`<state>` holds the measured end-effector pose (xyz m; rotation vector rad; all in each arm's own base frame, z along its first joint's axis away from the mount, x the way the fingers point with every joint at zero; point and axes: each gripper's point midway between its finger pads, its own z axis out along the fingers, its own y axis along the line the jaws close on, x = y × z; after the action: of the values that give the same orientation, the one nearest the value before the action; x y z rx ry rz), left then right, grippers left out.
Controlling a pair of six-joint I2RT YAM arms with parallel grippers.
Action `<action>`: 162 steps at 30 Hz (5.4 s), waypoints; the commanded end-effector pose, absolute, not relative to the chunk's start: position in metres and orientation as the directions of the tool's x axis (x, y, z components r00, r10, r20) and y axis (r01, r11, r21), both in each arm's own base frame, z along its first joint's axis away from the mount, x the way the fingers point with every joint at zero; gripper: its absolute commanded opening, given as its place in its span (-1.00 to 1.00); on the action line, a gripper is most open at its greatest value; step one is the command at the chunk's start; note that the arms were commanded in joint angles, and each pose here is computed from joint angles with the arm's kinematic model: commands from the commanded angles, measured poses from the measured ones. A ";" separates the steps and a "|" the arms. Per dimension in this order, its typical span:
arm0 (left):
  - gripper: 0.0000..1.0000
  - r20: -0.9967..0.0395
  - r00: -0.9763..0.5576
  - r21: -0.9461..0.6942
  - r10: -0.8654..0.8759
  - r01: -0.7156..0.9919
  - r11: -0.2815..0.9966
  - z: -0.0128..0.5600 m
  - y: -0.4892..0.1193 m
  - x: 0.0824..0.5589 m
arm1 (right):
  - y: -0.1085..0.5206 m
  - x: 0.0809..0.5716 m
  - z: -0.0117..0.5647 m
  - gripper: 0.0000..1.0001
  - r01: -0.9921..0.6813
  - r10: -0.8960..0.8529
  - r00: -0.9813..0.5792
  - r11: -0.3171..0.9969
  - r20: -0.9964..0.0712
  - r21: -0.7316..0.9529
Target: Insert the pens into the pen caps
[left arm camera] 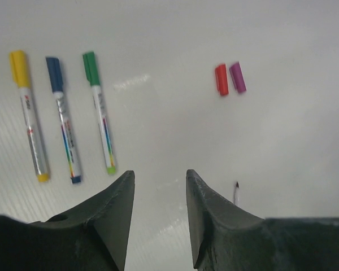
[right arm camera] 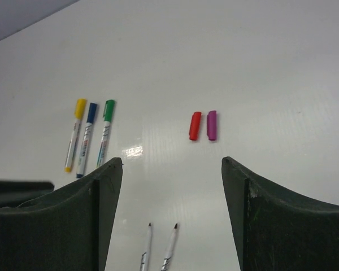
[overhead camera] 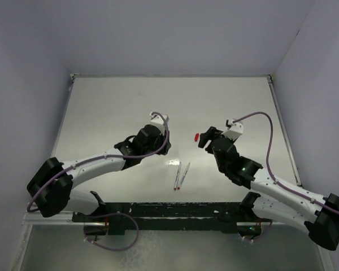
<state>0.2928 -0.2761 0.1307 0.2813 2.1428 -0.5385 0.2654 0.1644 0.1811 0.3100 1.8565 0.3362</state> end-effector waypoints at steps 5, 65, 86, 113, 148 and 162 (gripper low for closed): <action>-0.08 -0.754 -0.646 -0.242 0.121 0.445 0.862 0.108 -0.292 0.220 | 0.128 0.273 0.166 0.44 0.172 0.485 -0.301 0.875 -0.821 0.453; -0.30 -0.492 -0.717 0.053 0.494 0.542 0.839 0.011 -0.298 0.156 | 0.146 0.271 0.159 0.40 0.111 0.493 -0.359 0.866 -0.793 0.488; -0.87 -0.394 -0.749 0.004 0.532 0.578 0.816 -0.018 -0.298 0.139 | 0.140 0.268 0.167 0.40 0.128 0.526 -0.333 0.847 -0.783 0.516; -1.00 -0.575 -0.712 -0.008 0.403 0.498 0.867 0.064 -0.272 0.164 | 0.123 0.305 0.153 0.33 0.273 0.385 -0.381 0.915 -0.841 0.296; -1.00 -0.826 -0.563 -0.368 0.018 0.564 0.739 0.166 -0.275 0.154 | 0.156 0.366 0.051 -0.22 0.123 0.124 -0.707 0.991 -0.696 0.052; -1.00 -0.825 -0.564 -0.361 0.027 0.564 0.743 0.163 -0.277 0.156 | 0.157 0.371 0.033 -0.28 0.108 0.126 -0.736 0.992 -0.665 0.068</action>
<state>0.1519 -0.2686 0.1516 0.4489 2.1130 -0.7350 0.3564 0.1471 0.0205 0.1789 2.4424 -0.0129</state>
